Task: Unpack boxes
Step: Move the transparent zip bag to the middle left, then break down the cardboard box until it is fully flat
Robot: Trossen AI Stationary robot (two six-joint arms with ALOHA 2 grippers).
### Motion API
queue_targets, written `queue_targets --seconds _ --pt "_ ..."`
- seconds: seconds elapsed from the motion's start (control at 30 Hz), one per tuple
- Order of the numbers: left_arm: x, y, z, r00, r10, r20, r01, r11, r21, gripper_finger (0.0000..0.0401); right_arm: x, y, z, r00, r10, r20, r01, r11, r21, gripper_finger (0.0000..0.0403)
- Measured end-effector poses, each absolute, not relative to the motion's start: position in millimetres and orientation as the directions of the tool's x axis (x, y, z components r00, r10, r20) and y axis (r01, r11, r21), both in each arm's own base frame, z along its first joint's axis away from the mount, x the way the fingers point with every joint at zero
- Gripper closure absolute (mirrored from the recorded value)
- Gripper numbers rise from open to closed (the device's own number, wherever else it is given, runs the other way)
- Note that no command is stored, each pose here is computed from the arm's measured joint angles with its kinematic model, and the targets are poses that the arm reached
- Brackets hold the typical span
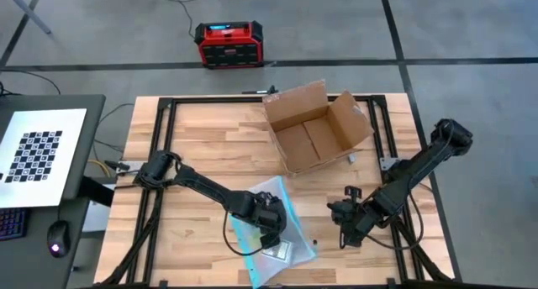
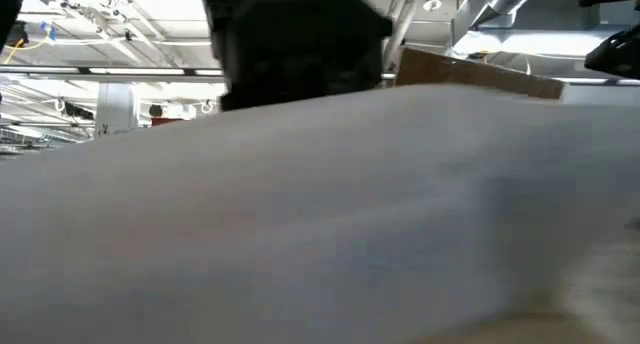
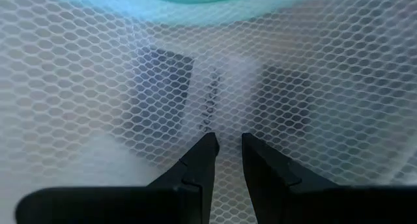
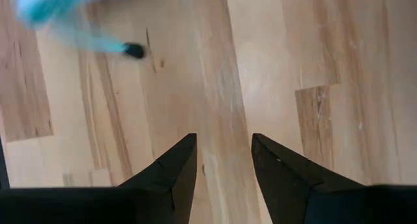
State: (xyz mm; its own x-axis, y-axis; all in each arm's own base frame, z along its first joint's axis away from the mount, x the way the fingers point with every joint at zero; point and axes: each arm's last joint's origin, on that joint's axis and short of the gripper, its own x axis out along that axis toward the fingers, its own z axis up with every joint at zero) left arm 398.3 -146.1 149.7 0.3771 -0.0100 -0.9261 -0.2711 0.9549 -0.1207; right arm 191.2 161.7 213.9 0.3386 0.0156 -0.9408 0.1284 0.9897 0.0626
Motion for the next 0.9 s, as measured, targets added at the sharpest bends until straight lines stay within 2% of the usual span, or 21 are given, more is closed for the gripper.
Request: queue_targets --seconds 0.2,0.33,0.43,0.53,0.67,0.77,0.9 --pt "368 -142 146 0.099 0.102 -0.990 -0.300 0.952 0.068 0.0339 182 164 213 0.301 -0.008 -0.954 0.127 0.991 0.032 0.0265" --pt "343 -136 147 -0.121 0.223 -0.967 -0.254 0.935 0.247 0.0339 178 166 212 0.287 -0.017 -0.958 0.123 0.992 0.019 0.0265" --pt "331 -130 158 -0.189 0.309 -0.932 -0.216 0.913 0.347 0.0339 174 169 212 0.281 -0.018 -0.960 0.114 0.993 0.014 0.0265" --pt "329 -124 184 -0.087 0.321 -0.943 -0.248 0.910 0.332 0.0340 173 171 212 0.282 -0.014 -0.959 0.106 0.994 0.016 0.0265" --pt "331 -109 240 0.196 0.222 -0.955 -0.282 0.946 0.162 0.0340 173 171 212 0.282 -0.015 -0.959 0.102 0.995 0.015 0.0265" --pt "332 -90 279 0.408 0.169 -0.897 -0.240 0.968 0.074 0.0340 176 167 213 0.283 -0.020 -0.959 0.117 0.993 0.014 0.0265" --pt "328 -52 328 0.632 0.168 -0.756 -0.194 0.979 0.055 0.0339 183 159 213 0.284 -0.032 -0.958 0.146 0.989 0.010 0.0265"
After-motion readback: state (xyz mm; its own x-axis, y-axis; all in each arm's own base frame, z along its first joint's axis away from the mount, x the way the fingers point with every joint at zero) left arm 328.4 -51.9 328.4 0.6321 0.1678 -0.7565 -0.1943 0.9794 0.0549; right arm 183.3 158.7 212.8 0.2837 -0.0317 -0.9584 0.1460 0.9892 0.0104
